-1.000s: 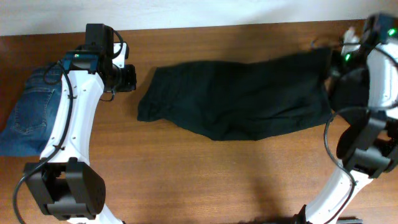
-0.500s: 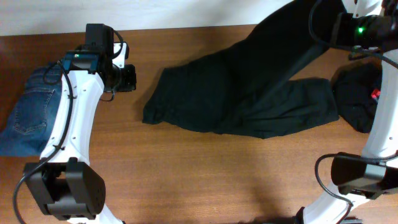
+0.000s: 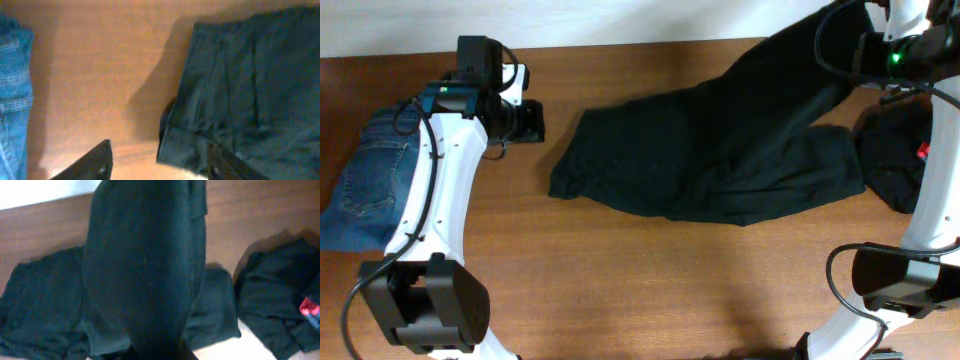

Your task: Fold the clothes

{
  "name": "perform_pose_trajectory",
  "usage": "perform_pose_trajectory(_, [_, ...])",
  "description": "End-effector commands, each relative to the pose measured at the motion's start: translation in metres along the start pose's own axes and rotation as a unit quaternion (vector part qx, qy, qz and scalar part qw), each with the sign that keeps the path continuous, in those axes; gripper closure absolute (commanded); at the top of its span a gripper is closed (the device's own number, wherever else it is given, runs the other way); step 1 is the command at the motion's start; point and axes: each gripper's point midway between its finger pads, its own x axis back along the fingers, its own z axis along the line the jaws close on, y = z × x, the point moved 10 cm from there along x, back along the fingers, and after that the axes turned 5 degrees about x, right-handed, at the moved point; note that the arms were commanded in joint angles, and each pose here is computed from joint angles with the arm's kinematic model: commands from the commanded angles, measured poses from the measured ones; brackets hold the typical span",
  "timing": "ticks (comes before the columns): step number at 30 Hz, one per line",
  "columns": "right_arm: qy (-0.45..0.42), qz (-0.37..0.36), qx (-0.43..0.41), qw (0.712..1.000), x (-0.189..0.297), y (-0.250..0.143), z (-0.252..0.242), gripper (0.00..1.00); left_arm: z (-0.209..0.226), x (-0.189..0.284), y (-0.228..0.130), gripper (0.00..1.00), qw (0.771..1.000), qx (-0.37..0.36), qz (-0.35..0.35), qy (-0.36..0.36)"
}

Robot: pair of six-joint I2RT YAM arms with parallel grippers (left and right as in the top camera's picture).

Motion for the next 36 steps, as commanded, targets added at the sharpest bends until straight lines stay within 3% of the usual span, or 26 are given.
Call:
perform_pose_trajectory(1, [-0.001,0.004,0.001,1.000,0.006,-0.003,0.000,0.96,-0.010,-0.002,0.010,0.38,0.998,-0.012,-0.029,-0.055])
perform_pose_trajectory(6, [0.001,0.012,-0.001,1.000,0.006,-0.006,0.001,0.96,-0.024,-0.034,0.027,0.38,0.985,-0.026,-0.050,-0.161])
perform_pose_trajectory(8, [0.001,0.012,-0.001,1.000,0.006,-0.006,0.001,0.96,-0.028,-0.052,0.029,0.38,0.984,-0.029,-0.045,-0.173])
perform_pose_trajectory(15, [0.001,0.015,-0.001,1.000,0.006,-0.007,0.001,0.96,-0.043,-0.129,0.030,0.38,0.979,-0.093,-0.049,-0.176])
perform_pose_trajectory(18, [0.001,0.016,-0.001,1.000,0.006,-0.007,0.001,0.96,-0.042,-0.163,0.028,0.38,0.984,-0.102,-0.052,-0.140])
perform_pose_trajectory(30, [0.001,0.016,-0.001,1.000,0.005,-0.007,0.001,0.96,-0.032,-0.221,0.001,0.39,0.988,-0.095,0.010,-0.119])
perform_pose_trajectory(34, [0.001,0.016,-0.001,1.000,0.005,-0.007,0.001,0.96,-0.046,-0.217,-0.005,0.60,0.977,-0.099,0.027,-0.186])
perform_pose_trajectory(36, [0.001,0.016,-0.001,1.000,0.005,-0.007,0.001,0.96,-0.052,-0.214,-0.006,0.87,0.969,-0.097,0.036,-0.223])
